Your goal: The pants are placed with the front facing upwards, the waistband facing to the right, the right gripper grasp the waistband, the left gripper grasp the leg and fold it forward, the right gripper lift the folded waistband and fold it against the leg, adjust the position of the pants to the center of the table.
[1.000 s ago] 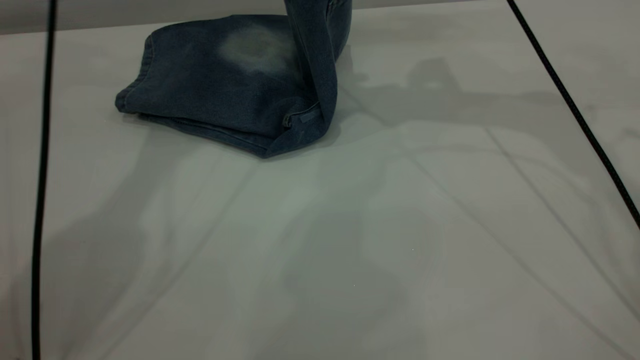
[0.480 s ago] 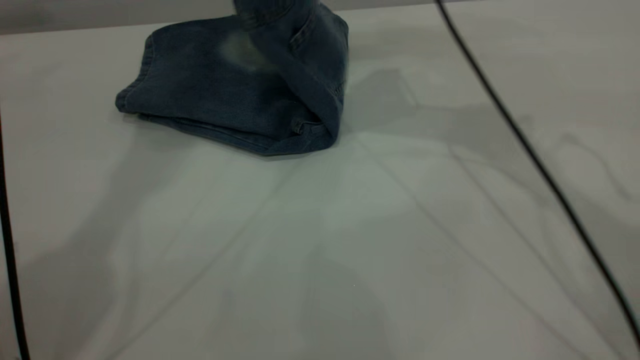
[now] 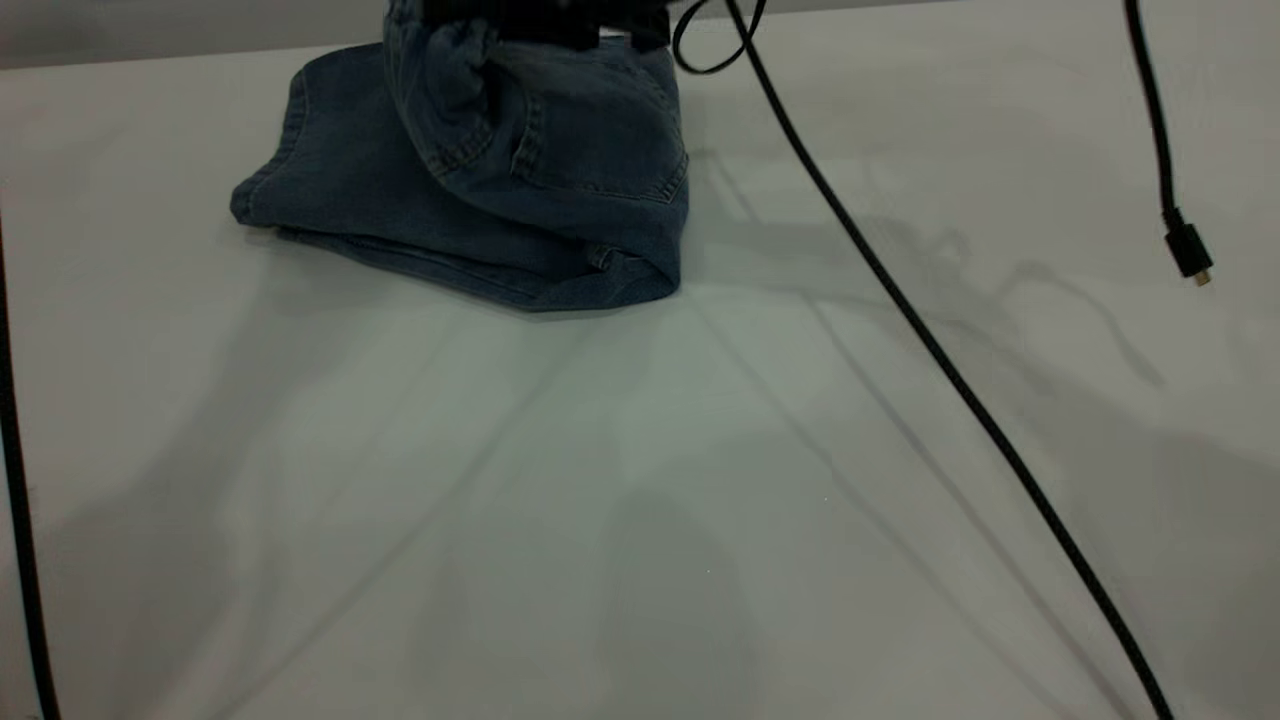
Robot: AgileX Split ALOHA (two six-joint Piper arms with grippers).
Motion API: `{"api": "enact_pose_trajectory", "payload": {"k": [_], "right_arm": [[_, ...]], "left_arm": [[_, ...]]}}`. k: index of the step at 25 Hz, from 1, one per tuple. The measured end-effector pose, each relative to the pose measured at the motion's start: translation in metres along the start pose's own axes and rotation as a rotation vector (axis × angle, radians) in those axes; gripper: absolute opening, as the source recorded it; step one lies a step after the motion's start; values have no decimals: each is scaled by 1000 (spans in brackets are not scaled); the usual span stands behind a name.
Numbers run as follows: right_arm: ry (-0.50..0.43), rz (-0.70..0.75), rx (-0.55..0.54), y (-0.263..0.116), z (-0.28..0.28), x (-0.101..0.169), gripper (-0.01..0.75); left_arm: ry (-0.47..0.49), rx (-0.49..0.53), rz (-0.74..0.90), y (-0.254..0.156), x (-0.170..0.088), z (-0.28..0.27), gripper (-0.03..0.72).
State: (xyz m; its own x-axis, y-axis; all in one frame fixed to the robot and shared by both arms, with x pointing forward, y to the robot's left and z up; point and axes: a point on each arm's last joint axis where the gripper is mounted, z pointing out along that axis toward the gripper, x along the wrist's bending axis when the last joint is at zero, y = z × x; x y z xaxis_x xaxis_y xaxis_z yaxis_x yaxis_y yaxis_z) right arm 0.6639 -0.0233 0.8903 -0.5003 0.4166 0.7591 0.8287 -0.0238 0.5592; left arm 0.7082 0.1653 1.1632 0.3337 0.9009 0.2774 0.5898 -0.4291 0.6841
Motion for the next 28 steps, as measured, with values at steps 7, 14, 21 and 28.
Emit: {"api": "enact_pose_trajectory", "payload": {"k": [7, 14, 21, 28], "right_arm": [[-13, 40, -5, 0, 1, -2, 424], [-74, 90, -57, 13, -16, -21, 624], [-152, 132, -142, 54, -83, -45, 583], [-357, 94, -138, 88, -181, -56, 580]], "left_arm": [[-4, -2, -1, 0, 0, 0, 548], [-3, -3, -2, 0, 0, 0, 548], [-28, 1, -27, 0, -3, 2, 548], [-68, 74, -30, -12, -12, 23, 548]]}}
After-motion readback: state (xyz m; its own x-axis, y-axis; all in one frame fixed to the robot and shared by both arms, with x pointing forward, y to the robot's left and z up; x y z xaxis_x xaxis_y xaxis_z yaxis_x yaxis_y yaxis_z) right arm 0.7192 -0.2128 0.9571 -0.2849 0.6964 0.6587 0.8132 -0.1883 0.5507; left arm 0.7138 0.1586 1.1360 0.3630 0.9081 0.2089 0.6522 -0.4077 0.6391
